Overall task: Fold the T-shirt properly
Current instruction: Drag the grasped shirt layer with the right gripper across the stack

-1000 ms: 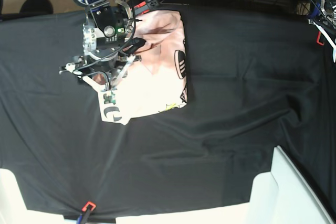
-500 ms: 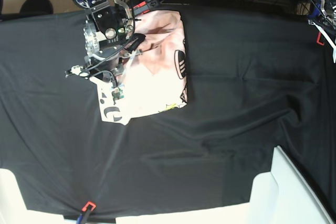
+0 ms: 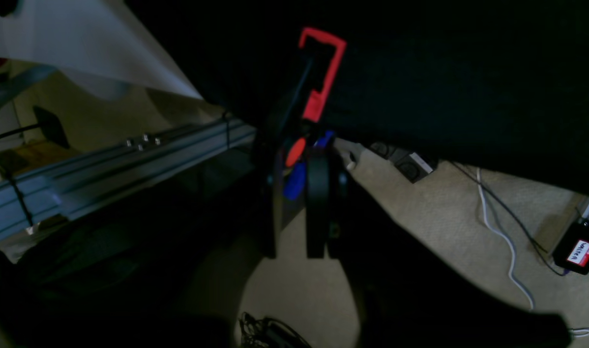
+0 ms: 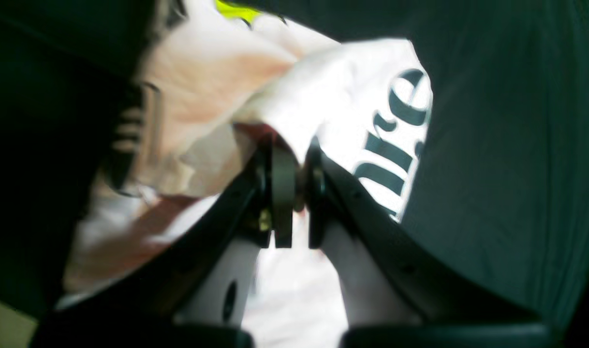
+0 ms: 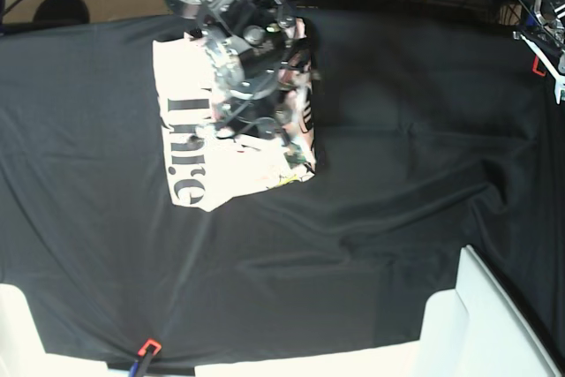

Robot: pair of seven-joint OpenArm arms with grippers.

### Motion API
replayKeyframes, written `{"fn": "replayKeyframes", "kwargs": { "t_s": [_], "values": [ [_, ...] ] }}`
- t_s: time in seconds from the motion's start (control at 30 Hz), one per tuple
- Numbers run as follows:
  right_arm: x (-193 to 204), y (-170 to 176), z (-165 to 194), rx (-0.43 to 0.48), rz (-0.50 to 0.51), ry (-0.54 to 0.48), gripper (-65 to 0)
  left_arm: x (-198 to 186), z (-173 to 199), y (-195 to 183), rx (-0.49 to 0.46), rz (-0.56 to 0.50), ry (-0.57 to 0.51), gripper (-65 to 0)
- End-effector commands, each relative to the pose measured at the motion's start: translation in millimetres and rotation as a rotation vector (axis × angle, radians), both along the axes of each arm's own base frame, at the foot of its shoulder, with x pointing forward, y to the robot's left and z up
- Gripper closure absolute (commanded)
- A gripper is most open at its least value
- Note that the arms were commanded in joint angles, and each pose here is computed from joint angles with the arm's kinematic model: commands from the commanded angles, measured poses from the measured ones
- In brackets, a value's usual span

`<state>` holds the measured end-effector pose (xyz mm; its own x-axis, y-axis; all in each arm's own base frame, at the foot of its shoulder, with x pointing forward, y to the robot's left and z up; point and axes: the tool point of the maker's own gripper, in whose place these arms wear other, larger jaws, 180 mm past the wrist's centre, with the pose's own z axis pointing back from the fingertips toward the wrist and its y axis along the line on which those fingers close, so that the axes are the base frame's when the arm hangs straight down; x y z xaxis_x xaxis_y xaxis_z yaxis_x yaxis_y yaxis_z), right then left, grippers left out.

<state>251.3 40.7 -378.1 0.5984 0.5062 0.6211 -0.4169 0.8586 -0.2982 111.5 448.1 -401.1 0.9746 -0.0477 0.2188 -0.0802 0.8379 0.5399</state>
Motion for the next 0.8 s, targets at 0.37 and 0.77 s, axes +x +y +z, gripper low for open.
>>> {"fn": "replayKeyframes", "kwargs": {
  "t_s": [0.37, 0.77],
  "values": [
    [17, 37, 25, 0.043, 0.067, -0.079, -0.3, 3, 11, 9, 0.036, -0.004, -0.011, -7.7],
    [36, 61, 15, 0.121, 0.125, -0.006, -0.3, 2, 10, 9, 0.032, -0.002, -0.008, -7.7]
  ]
}}
